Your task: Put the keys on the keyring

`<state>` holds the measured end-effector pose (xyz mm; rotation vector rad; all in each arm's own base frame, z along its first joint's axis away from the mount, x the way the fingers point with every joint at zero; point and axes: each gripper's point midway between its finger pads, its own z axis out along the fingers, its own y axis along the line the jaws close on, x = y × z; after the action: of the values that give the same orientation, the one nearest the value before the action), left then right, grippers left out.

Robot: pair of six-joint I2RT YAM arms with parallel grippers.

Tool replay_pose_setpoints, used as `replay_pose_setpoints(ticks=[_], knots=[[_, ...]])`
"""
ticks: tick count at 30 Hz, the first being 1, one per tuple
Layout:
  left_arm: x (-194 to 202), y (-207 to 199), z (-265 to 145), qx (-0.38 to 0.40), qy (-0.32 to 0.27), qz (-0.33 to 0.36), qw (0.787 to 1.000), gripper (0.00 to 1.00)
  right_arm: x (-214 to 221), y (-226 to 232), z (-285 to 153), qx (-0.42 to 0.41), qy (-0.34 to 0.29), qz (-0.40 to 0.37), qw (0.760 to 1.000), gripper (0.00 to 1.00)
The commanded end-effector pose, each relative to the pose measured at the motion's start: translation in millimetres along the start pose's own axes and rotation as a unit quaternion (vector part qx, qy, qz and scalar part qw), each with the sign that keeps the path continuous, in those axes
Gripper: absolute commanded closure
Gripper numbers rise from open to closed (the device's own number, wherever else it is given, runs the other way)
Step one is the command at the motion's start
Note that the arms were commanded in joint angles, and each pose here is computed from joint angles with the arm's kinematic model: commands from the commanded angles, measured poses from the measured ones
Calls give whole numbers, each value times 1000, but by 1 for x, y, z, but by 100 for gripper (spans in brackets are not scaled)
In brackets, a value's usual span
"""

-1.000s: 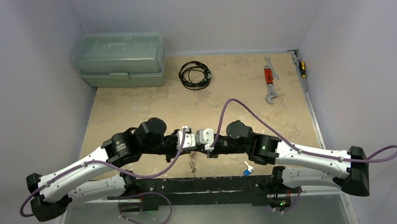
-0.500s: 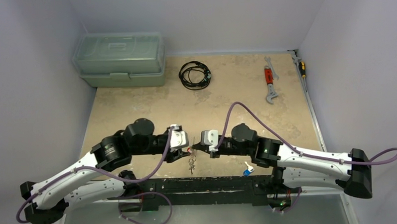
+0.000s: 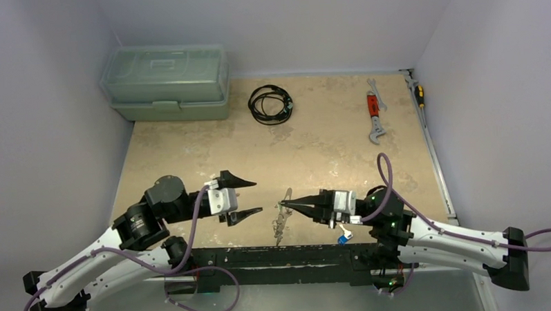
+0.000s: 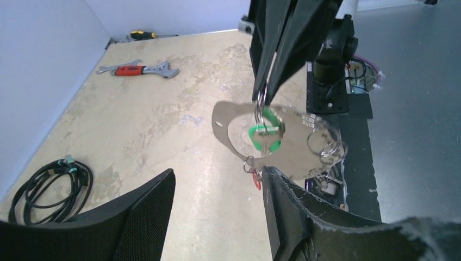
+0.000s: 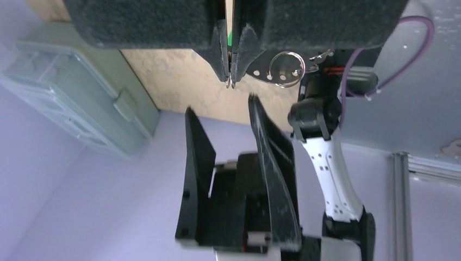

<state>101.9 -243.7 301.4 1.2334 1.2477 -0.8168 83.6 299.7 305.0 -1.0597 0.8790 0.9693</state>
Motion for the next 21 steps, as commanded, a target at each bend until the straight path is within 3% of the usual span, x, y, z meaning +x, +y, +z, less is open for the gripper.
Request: replay_pose_setpoints(ticks=[1,5,12,18,21], knots=[[-10,-5,10,23,-49,27,998,41,-53,-1,-1,-6,-101,-11,995,100],[-5,-11,21,47,-42,13,998,45,-59,3,-1,-19,-115,-9,993,100],[-13,-12,26,54,-64,4,996,60,-67,8,2,-34,-140,-5,990,100],[-19,-18,16,60,-96,34,993,60,-68,12,7,-44,-160,5,986,100],[-26,-17,8,51,-108,51,991,54,-68,13,9,-45,-171,6,984,100]])
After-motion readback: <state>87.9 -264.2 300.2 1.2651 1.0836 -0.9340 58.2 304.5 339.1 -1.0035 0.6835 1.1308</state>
